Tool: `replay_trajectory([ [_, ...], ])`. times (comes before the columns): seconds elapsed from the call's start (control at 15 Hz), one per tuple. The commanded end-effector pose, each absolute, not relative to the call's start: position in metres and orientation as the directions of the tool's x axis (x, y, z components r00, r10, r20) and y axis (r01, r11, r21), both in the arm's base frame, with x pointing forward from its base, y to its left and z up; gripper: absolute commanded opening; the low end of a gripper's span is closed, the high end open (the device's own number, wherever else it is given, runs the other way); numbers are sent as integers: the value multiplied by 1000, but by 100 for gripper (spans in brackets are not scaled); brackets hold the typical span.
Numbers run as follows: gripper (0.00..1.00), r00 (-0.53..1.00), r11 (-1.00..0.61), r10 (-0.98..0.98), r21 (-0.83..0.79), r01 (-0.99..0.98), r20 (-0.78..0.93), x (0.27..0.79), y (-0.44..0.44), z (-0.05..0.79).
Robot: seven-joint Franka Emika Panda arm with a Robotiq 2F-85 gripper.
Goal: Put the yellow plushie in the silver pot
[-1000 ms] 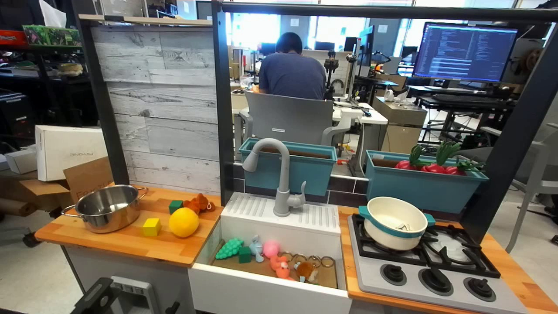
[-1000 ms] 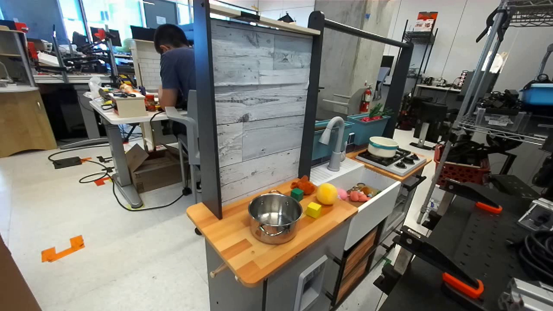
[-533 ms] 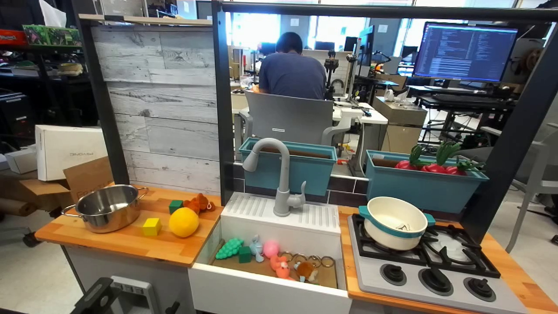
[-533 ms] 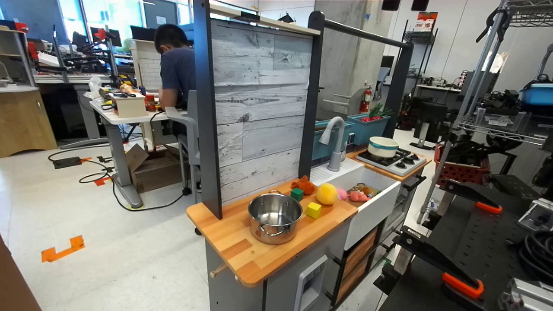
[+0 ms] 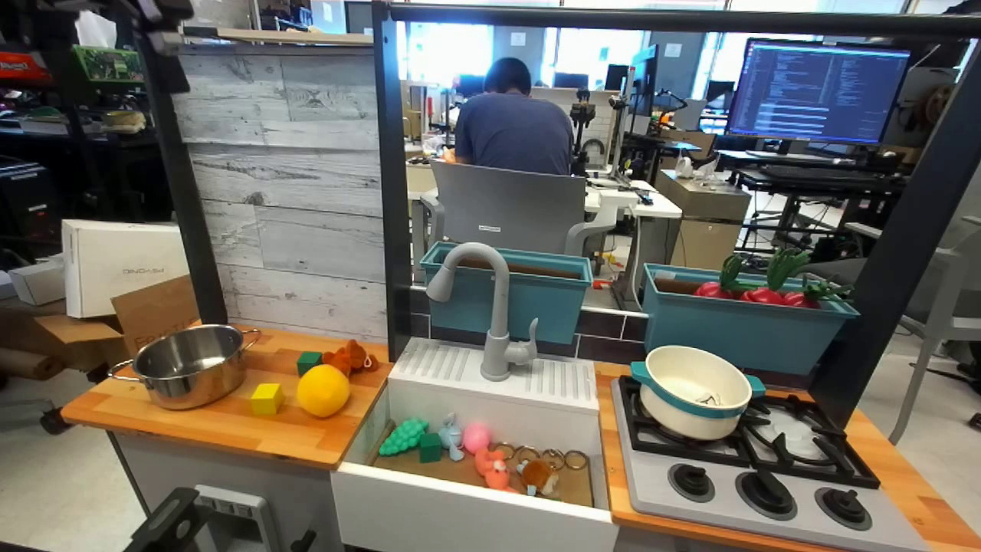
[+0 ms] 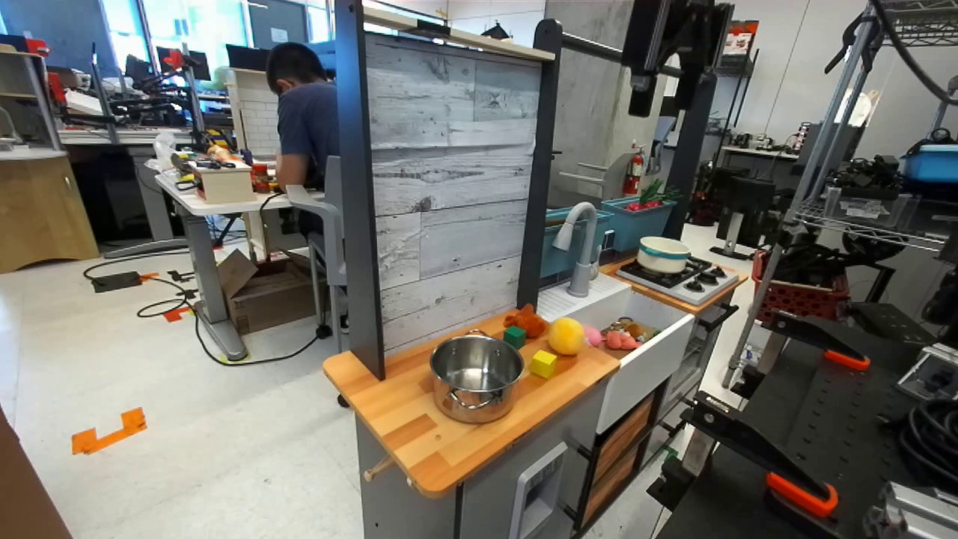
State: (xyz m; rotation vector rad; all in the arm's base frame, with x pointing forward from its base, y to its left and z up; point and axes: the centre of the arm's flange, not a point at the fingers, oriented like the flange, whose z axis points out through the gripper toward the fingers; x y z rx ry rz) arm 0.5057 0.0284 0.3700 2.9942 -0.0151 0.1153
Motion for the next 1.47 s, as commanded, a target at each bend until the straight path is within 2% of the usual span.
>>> replay_trajectory([
  [0.0, 100, 999, -997, 32, 76, 33, -23, 536, 7, 348],
  [0.27, 100, 985, -996, 87, 1, 88, -147, 542, -9, 317],
  [0.4, 100, 983, -997, 71, 19, 75, -170, 542, -13, 304],
  [0.87, 100, 994, -994, 2, 111, 15, -113, 546, -11, 272],
  [1.2, 100, 996, -973, -69, 215, -81, 61, 563, -18, 261],
  [1.4, 100, 993, -970, -110, 214, -119, 52, 579, -32, 258],
])
